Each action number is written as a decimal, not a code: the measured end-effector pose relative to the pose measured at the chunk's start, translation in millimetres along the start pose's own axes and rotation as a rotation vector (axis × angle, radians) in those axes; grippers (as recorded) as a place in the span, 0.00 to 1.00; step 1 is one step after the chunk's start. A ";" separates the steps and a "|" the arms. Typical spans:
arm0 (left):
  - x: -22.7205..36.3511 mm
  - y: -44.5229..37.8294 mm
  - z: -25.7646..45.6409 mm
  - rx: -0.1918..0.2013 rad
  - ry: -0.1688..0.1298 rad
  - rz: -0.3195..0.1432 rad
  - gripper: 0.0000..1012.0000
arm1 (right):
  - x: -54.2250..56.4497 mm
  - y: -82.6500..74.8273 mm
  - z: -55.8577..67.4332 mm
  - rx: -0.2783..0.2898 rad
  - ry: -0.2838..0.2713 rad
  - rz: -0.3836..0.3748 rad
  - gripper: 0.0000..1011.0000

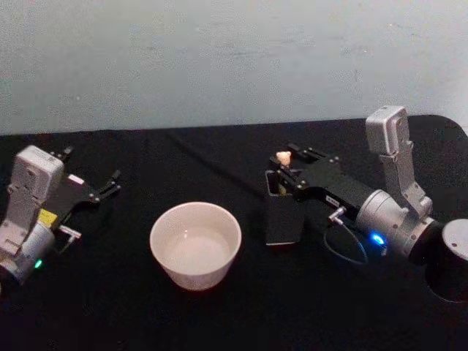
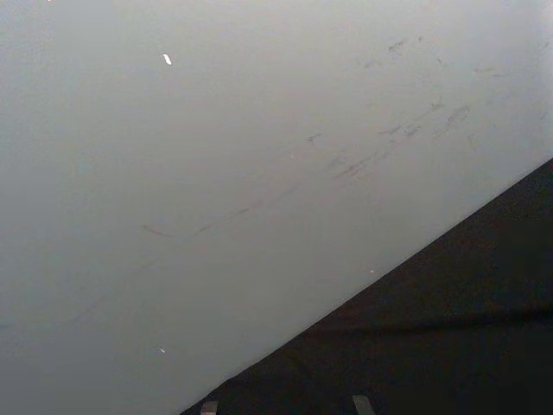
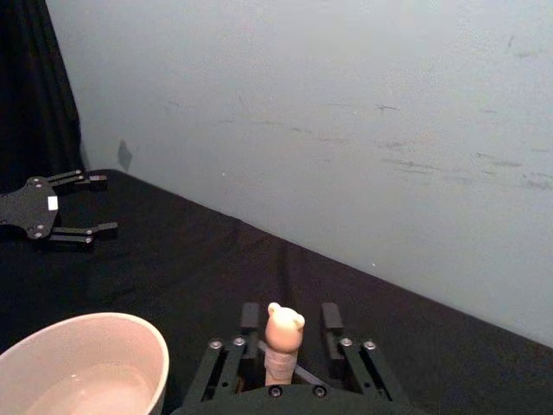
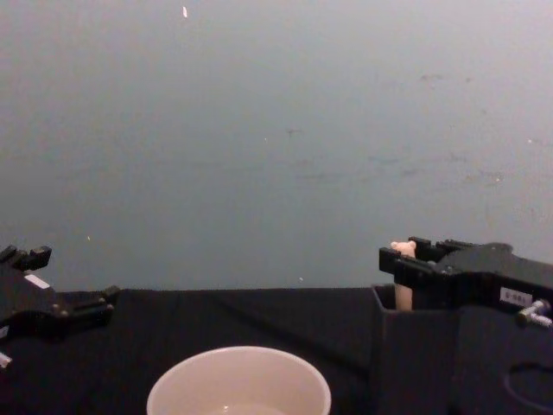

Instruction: Pick up the stirring spoon with one hand, stir inside the cup, then place it back in its original position.

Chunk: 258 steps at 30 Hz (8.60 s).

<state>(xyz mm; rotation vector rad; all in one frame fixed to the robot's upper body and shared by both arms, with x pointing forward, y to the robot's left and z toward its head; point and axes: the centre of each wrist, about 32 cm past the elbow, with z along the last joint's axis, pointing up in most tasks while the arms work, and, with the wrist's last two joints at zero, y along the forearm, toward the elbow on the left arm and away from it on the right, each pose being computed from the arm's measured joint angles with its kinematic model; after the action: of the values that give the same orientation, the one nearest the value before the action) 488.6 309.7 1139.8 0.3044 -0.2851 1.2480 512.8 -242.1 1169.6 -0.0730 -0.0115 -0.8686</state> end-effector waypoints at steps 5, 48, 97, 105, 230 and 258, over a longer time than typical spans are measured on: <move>0.0 0.0 0.0 0.000 0.000 0.000 0.99 | 0.0 0.0 0.0 0.000 0.000 0.000 0.33; 0.0 0.0 0.0 0.000 0.000 0.000 0.99 | 2.2 -13.8 18.5 0.056 0.001 0.014 0.21; 0.0 0.0 0.0 0.000 0.000 0.000 0.99 | -5.9 3.4 77.1 0.277 -0.013 0.069 0.21; 0.0 0.0 0.0 0.000 0.000 0.000 0.99 | -14.5 13.2 71.6 0.237 -0.002 0.130 0.21; 0.0 0.0 0.0 0.000 0.000 0.000 0.99 | -35.6 46.6 14.7 0.028 -0.039 0.317 0.21; 0.0 0.0 0.0 0.000 0.000 0.000 0.99 | -62.4 53.1 19.3 0.027 -0.002 0.428 0.21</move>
<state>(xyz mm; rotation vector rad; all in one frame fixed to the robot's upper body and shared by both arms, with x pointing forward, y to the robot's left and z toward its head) 488.6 309.7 1139.8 0.3044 -0.2850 1.2479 513.4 -158.9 1183.2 -0.0487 -0.0085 -0.4408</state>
